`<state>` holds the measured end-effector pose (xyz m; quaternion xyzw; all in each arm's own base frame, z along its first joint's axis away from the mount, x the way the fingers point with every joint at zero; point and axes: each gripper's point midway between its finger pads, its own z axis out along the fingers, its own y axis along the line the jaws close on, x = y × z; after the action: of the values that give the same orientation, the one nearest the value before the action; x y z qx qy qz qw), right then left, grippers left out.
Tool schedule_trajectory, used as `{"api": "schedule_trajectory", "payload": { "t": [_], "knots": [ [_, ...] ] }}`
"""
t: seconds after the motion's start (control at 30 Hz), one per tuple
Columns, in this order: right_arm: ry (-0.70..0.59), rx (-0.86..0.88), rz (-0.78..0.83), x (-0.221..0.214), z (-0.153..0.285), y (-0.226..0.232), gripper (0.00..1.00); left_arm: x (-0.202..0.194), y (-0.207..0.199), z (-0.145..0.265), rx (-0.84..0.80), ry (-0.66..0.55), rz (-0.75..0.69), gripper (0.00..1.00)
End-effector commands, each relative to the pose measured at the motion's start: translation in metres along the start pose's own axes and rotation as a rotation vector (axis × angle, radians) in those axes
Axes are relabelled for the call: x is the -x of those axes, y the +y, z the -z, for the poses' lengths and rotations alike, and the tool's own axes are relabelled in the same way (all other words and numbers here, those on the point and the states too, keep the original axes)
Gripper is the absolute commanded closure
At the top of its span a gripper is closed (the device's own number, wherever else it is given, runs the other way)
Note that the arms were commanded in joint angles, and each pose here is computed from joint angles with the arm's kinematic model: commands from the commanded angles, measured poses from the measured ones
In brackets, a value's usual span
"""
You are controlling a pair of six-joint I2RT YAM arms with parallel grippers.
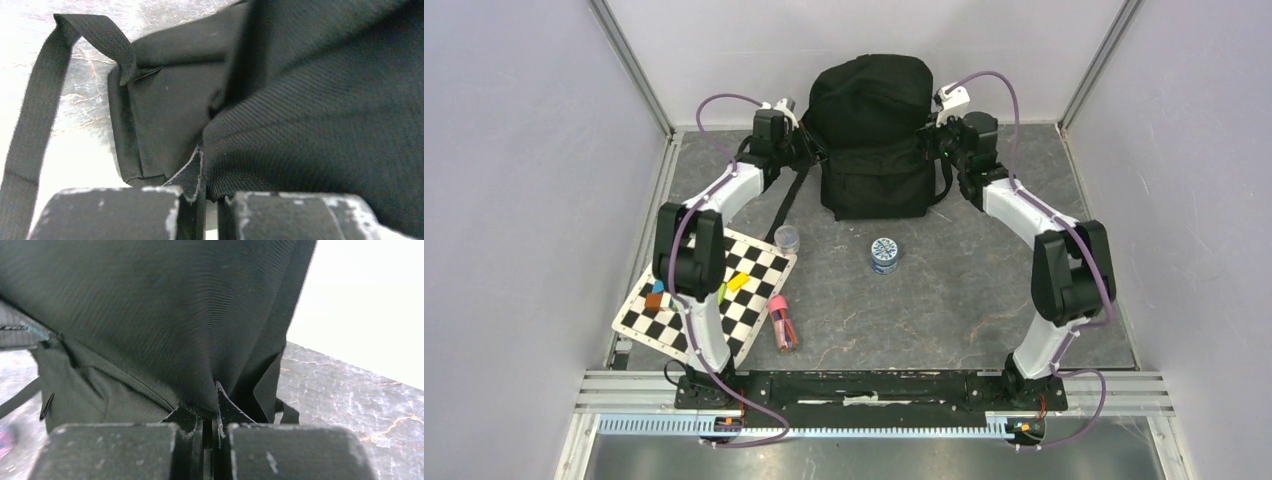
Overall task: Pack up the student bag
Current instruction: Adjust the student bag at the center of the board.
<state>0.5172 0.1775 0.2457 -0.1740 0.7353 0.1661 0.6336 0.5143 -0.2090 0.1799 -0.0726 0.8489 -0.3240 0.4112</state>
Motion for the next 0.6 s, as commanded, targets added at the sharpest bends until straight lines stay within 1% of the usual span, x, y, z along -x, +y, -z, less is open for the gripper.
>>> {"api": "schedule_trajectory", "payload": {
  "t": [0.0,0.1,0.2,0.23,0.27,0.3,0.33,0.37,0.43,0.47,0.53,0.57],
  "knots": [
    [-0.102,-0.1,0.092,0.017,-0.028,-0.014,1.0,0.017,-0.011,-0.03,-0.126,-0.06,0.0,0.98],
    [-0.074,-0.087,0.082,0.0,-0.032,-0.009,1.0,0.01,-0.008,-0.035,-0.116,-0.069,-0.086,0.98],
    [-0.083,-0.064,0.082,-0.005,-0.026,-0.003,1.0,0.008,-0.009,-0.028,-0.124,-0.092,-0.158,0.98],
    [-0.082,-0.061,0.08,-0.006,-0.023,-0.003,0.98,0.008,-0.01,-0.024,-0.135,-0.104,-0.175,0.98],
    [-0.085,-0.055,0.083,-0.004,-0.02,-0.001,0.91,0.008,-0.014,-0.018,-0.152,-0.12,-0.192,0.97],
    [-0.083,-0.05,0.085,-0.005,-0.017,0.001,0.77,0.008,-0.018,-0.013,-0.17,-0.128,-0.204,0.93],
    [-0.082,-0.044,0.089,-0.006,-0.013,0.002,0.62,0.007,-0.02,-0.009,-0.188,-0.132,-0.218,0.81],
    [-0.085,-0.033,0.09,-0.005,-0.009,0.005,0.48,0.006,-0.022,-0.004,-0.199,-0.138,-0.228,0.64],
    [-0.089,-0.025,0.093,-0.004,0.001,0.008,0.27,0.005,-0.026,0.005,-0.215,-0.154,-0.253,0.37],
    [-0.087,-0.022,0.093,-0.004,0.006,0.009,0.19,0.005,-0.027,0.01,-0.217,-0.165,-0.267,0.28],
    [-0.086,-0.031,0.083,-0.003,0.018,0.008,0.12,0.005,-0.028,0.021,-0.218,-0.191,-0.296,0.12],
    [-0.082,-0.035,0.076,-0.005,0.025,0.007,0.1,0.006,-0.03,0.028,-0.222,-0.207,-0.309,0.08]
  ]
}}
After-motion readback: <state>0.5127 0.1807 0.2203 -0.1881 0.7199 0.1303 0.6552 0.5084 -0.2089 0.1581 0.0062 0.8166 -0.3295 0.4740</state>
